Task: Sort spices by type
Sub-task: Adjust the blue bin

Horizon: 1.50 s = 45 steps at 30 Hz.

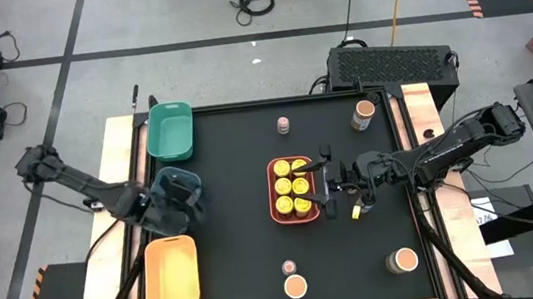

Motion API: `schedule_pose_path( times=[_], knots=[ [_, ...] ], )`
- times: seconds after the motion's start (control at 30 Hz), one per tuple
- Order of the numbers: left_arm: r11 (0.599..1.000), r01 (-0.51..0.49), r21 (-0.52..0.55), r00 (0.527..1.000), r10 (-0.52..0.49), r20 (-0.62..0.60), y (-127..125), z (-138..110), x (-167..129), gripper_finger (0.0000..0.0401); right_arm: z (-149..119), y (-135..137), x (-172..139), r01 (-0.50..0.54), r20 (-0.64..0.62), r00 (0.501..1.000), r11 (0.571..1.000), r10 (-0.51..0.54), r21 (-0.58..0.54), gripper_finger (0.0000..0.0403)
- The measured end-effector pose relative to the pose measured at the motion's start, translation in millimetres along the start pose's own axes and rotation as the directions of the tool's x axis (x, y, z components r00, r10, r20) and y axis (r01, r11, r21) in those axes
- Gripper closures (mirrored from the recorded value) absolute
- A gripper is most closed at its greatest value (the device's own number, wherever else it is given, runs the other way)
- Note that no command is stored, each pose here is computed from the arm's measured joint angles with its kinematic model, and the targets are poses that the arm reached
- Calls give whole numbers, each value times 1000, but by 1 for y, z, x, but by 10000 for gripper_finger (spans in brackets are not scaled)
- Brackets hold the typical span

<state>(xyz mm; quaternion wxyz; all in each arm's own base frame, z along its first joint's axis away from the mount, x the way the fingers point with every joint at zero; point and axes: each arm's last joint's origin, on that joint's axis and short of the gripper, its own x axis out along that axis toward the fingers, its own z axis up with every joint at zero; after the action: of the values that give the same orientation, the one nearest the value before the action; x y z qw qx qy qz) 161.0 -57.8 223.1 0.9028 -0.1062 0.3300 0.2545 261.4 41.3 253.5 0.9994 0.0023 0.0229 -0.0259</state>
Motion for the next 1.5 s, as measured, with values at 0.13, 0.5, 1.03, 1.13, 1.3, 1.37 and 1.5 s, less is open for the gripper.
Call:
schedule_pose_path(
  times=[0.13,0.5,1.03,1.13,1.3,1.37,1.5],
  knots=[
    [999,10,47,990,-3,-141,2,3,22,251,2,-2,0,7,22,1000,1000,-7,2,103],
    [986,-64,152,920,117,-373,13,9,74,393,2,-8,2,30,21,999,1000,-30,-3,103],
    [925,-249,287,769,369,-522,44,20,91,397,0,-8,2,32,0,1000,999,-32,-6,103],
    [913,-276,301,755,400,-520,50,21,91,397,0,-8,2,32,0,1000,999,-32,-6,103],
    [906,-298,302,754,417,-507,58,25,95,397,0,-8,2,32,0,1000,999,-32,-6,103],
    [912,-295,286,769,404,-496,58,27,97,397,0,-8,2,31,1,1000,999,-31,-6,103],
    [923,-257,288,817,366,-445,50,41,91,397,-1,-8,2,32,-8,999,999,-32,-8,103]
  ],
)
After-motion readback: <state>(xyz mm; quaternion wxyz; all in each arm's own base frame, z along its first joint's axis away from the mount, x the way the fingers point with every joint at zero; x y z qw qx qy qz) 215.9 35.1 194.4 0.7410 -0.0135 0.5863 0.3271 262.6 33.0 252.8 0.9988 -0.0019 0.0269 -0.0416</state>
